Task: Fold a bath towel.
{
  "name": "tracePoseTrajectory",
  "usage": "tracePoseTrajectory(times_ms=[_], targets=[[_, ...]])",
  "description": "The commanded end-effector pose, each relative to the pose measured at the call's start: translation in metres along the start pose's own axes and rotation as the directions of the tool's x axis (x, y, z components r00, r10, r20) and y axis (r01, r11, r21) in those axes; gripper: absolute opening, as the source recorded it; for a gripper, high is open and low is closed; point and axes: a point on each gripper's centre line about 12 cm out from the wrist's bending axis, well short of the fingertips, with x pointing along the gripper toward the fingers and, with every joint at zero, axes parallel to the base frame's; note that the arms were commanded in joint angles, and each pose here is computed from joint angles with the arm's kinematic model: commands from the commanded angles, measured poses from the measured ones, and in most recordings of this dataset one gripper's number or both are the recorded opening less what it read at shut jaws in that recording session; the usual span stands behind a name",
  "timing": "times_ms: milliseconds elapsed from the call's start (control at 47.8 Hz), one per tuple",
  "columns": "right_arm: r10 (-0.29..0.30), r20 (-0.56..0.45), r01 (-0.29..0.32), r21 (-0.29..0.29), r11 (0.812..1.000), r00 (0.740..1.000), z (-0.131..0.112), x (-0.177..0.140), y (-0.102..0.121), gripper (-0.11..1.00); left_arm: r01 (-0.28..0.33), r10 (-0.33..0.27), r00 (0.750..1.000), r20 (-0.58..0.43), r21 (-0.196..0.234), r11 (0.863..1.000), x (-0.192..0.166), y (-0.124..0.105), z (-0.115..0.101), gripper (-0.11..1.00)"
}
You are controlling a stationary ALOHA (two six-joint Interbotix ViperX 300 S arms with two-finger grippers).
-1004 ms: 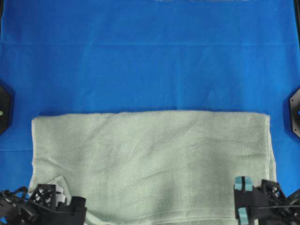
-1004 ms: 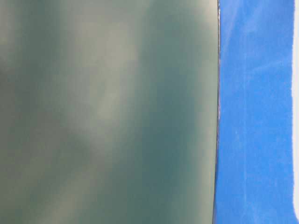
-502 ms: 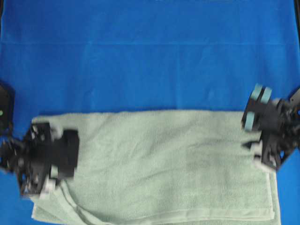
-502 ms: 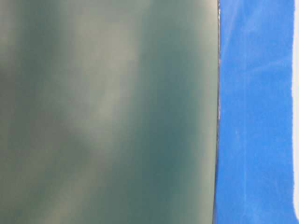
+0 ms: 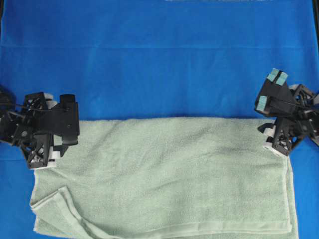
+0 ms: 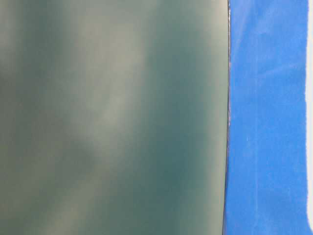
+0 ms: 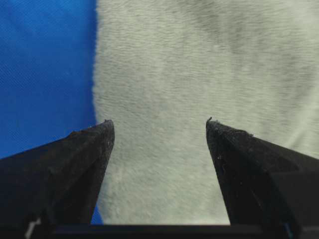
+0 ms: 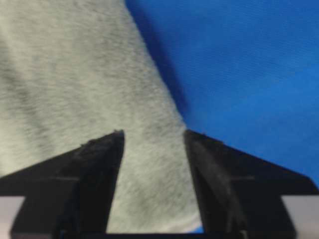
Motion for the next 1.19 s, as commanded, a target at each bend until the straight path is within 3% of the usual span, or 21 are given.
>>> tracePoseTrajectory(times_ms=[0, 167, 293, 397, 502, 627, 669, 732, 857, 962, 1171], targets=[[0.015, 0.002, -0.015, 0.008, 1.0, 1.0, -0.001, 0.012, -0.003, 0.56, -0.014, 0.014, 1.0, 0.007, -0.009, 1.0, 0.007, 0.008, -0.001, 0.72], [0.008, -0.036, -0.008, 0.02, 1.0, 0.999, -0.015, 0.038, -0.016, 0.56, -0.036, 0.033, 0.999, -0.036, -0.062, 0.997, 0.03, 0.029, -0.027, 0.72], [0.016, -0.047, -0.015, 0.019, 1.0, 0.999, -0.016, 0.046, -0.015, 0.56, -0.027, 0.023, 0.998, -0.05, -0.086, 0.996, 0.042, 0.033, -0.039, 0.72], [0.024, -0.042, -0.023, 0.031, 0.999, 0.999, -0.014, 0.046, -0.013, 0.56, -0.034, 0.027, 0.997, -0.077, -0.102, 0.994, 0.047, 0.033, -0.042, 0.65], [0.026, -0.042, -0.025, 0.038, 0.999, 0.999, -0.013, 0.046, -0.012, 0.48, -0.04, 0.031, 0.995, -0.09, -0.104, 0.994, 0.048, 0.033, -0.043, 0.4], [0.036, -0.044, -0.033, 0.055, 0.998, 0.998, -0.013, 0.046, -0.011, 0.18, -0.037, 0.028, 0.996, -0.087, -0.1, 0.994, 0.048, 0.032, -0.042, 0.1], [0.038, -0.043, -0.036, 0.053, 0.998, 0.998, -0.013, 0.046, -0.01, 0.12, -0.037, 0.028, 0.996, -0.085, -0.1, 0.994, 0.048, 0.032, -0.042, 0.1], [0.046, -0.037, -0.044, 0.053, 0.998, 0.998, -0.012, 0.044, -0.008, 0.12, -0.033, 0.025, 0.996, -0.084, -0.107, 0.994, 0.048, 0.031, -0.041, 0.1], [0.066, -0.004, -0.065, 0.056, 0.996, 0.998, -0.005, 0.036, -0.004, 0.12, -0.034, 0.025, 0.997, -0.076, -0.118, 0.992, 0.042, 0.031, -0.035, 0.1], [0.086, 0.044, -0.088, 0.055, 0.995, 0.995, 0.006, 0.02, 0.001, 0.12, -0.038, 0.031, 0.998, -0.051, -0.125, 0.991, 0.025, 0.027, -0.017, 0.1], [0.082, 0.128, -0.086, 0.027, 0.996, 0.988, 0.026, -0.045, 0.01, 0.12, -0.034, 0.039, 0.999, 0.033, -0.124, 0.992, -0.04, 0.015, 0.026, 0.1]])
